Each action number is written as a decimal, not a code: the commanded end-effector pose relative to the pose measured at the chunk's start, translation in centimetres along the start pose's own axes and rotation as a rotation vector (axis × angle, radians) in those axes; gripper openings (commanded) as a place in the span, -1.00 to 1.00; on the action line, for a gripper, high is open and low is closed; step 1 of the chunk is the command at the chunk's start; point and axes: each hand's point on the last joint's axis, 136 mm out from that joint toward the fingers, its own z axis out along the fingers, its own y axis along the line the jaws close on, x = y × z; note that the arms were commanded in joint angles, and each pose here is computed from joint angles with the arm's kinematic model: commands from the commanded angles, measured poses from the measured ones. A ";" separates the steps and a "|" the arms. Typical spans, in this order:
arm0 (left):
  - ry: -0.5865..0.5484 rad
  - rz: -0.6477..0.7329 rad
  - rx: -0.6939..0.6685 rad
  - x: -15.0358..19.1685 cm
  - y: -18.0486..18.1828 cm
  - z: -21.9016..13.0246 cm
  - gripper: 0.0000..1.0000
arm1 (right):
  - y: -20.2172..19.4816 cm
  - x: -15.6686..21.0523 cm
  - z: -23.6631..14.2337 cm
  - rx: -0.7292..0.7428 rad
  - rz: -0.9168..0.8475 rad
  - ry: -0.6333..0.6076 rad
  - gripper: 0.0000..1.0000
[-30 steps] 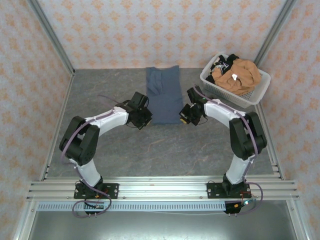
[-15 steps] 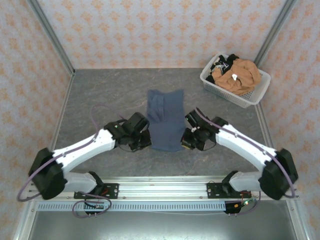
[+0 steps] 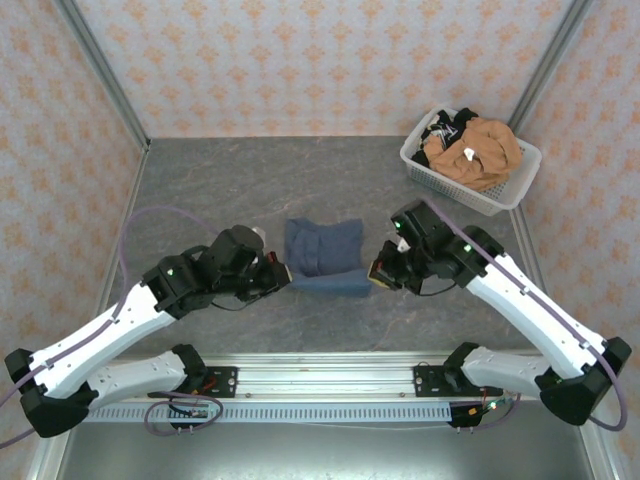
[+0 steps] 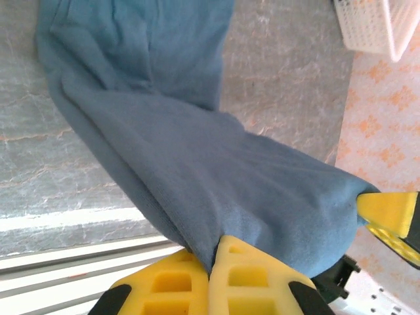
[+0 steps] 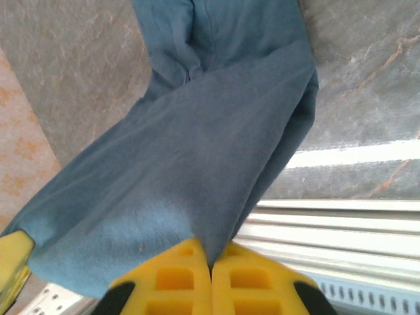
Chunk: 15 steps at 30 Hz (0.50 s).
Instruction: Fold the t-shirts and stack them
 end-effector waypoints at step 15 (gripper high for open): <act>-0.127 -0.153 -0.190 -10.0 1.1 4.4 -1.00 | 3.8 -10.8 3.1 0.091 0.095 -0.077 -1.00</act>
